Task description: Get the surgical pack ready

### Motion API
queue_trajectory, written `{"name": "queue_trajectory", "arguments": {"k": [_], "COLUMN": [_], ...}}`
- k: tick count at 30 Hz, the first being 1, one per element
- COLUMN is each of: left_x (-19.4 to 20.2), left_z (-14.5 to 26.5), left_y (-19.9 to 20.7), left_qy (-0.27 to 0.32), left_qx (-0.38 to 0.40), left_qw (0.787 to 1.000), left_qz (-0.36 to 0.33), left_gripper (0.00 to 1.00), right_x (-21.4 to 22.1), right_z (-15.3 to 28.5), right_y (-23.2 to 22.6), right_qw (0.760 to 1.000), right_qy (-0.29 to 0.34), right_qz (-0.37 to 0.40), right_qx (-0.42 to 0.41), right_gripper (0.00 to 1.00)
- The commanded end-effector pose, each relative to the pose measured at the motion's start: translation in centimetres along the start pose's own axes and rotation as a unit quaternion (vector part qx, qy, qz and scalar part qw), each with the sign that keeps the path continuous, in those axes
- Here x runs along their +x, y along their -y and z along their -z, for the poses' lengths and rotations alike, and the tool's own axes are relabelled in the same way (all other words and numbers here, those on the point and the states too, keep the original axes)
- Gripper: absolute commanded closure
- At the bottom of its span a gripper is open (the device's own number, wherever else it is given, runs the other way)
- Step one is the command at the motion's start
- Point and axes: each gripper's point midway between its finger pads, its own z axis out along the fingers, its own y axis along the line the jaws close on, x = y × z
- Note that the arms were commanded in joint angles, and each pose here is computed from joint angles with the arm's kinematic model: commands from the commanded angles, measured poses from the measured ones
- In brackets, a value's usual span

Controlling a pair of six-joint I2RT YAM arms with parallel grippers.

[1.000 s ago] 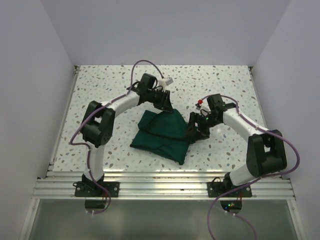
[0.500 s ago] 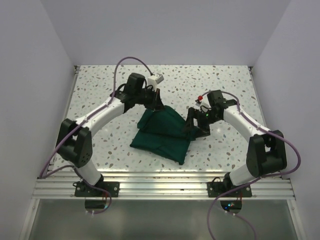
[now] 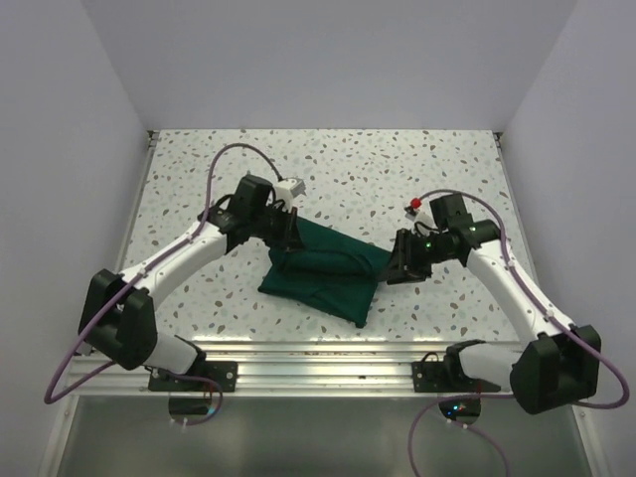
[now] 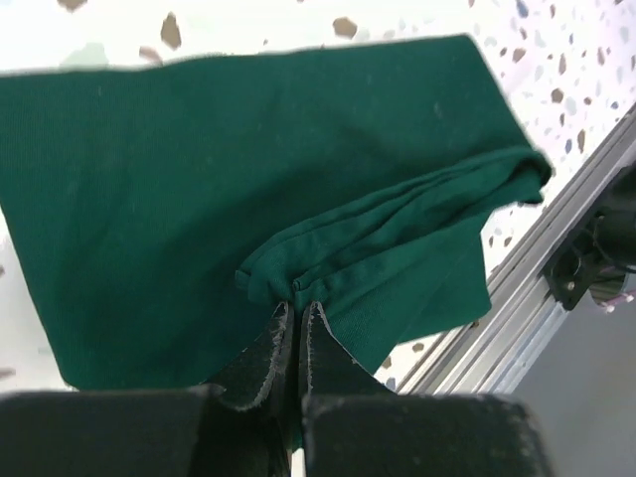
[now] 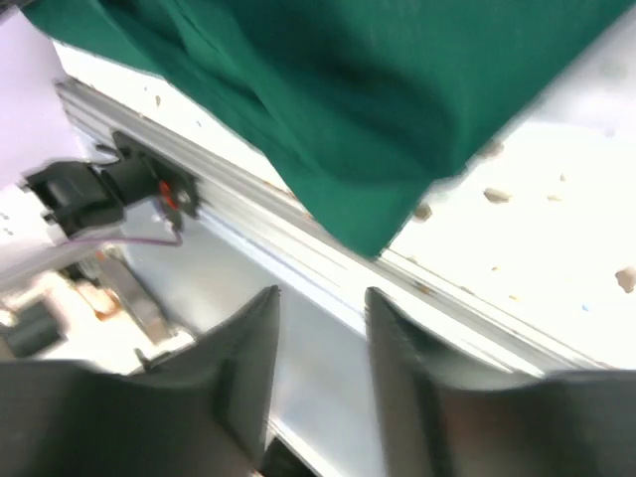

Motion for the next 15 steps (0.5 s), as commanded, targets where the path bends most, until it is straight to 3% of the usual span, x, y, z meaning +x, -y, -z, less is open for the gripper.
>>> {"name": "queue_trajectory", "arguments": {"k": [1, 2, 3, 6, 10, 15], "left_x": [1.3, 1.9, 2.0, 1.5, 0.2, 1.6], "left_z": [2.4, 2.3, 2.4, 3.1, 4.1, 4.1], "left_y": [0.2, 0.2, 0.3, 1.5, 3.4, 4.4], "left_qy": [0.005, 0.002, 0.002, 0.009, 0.027, 0.009], "left_qx": [-0.019, -0.016, -0.013, 0.004, 0.027, 0.03], "left_qw": [1.0, 1.0, 1.0, 1.0, 0.999, 0.999], "left_qz": [0.004, 0.01, 0.013, 0.019, 0.02, 0.038], "left_gripper": [1.0, 1.0, 1.0, 1.0, 1.0, 1.0], "right_x": [2.2, 3.3, 3.7, 5.2, 5.5, 7.2], "right_z": [-0.8, -1.7, -2.2, -3.6, -4.5, -7.2], "right_y": [0.7, 1.2, 1.1, 1.0, 0.7, 2.2], "right_qw": [0.999, 0.996, 0.995, 0.996, 0.999, 0.996], "right_qy": [-0.015, -0.032, -0.039, -0.062, -0.028, -0.026], "right_qz": [-0.052, -0.082, -0.089, -0.062, -0.021, -0.089], "right_qx": [-0.003, -0.009, -0.018, 0.0, -0.007, -0.009], "right_gripper": [0.7, 0.79, 1.0, 1.0, 1.0, 1.0]}}
